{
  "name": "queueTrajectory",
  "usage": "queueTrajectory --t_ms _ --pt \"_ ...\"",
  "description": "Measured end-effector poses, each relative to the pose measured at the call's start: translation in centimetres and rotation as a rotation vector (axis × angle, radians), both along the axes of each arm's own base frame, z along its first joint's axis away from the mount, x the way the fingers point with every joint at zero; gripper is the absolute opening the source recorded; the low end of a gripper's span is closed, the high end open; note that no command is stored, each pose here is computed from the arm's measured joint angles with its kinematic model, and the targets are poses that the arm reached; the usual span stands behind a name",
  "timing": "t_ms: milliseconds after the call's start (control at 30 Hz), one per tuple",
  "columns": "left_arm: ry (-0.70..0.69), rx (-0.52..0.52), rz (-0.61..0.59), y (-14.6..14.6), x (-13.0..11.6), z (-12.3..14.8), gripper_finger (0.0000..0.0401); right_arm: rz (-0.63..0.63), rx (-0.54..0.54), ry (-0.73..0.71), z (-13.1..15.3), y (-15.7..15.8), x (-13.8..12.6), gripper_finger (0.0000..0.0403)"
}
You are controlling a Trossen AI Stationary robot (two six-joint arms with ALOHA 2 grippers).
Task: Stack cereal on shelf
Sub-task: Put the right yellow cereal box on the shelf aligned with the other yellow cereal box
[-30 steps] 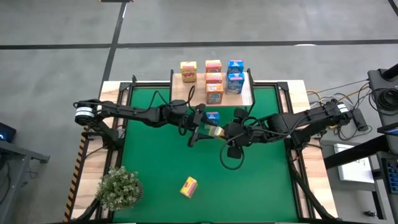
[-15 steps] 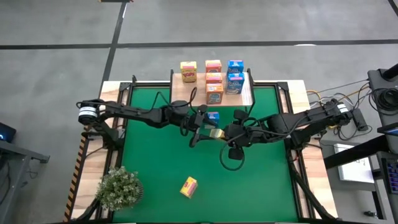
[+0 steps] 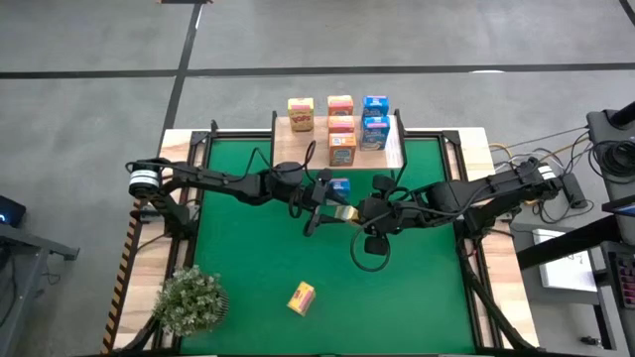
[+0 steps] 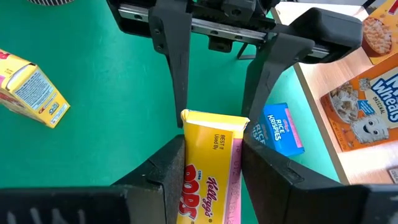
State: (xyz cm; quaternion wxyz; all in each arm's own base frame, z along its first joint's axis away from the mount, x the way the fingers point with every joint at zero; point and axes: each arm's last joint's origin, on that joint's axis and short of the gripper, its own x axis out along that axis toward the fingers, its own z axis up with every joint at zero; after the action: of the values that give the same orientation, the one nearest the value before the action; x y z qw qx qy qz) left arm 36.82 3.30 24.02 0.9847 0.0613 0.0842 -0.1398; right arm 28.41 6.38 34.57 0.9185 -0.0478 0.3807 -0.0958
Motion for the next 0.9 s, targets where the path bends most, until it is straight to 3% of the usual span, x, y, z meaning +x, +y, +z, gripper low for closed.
queueTrajectory --t_ms 367,733,900 --pt "0.001 -0.005 0.001 0.0 0.0 0.0 0.0168 0.0 0.002 -0.005 0.0 0.0 0.0 0.0148" --pt "0.004 -0.025 0.005 0.0 -0.1 0.2 0.0166 0.001 0.009 -0.037 0.5 0.0 0.1 0.021" --pt "-0.016 -0.026 0.005 0.0 -0.4 0.9 0.0166 0.017 0.008 -0.098 2.5 0.0 -0.1 0.0229"
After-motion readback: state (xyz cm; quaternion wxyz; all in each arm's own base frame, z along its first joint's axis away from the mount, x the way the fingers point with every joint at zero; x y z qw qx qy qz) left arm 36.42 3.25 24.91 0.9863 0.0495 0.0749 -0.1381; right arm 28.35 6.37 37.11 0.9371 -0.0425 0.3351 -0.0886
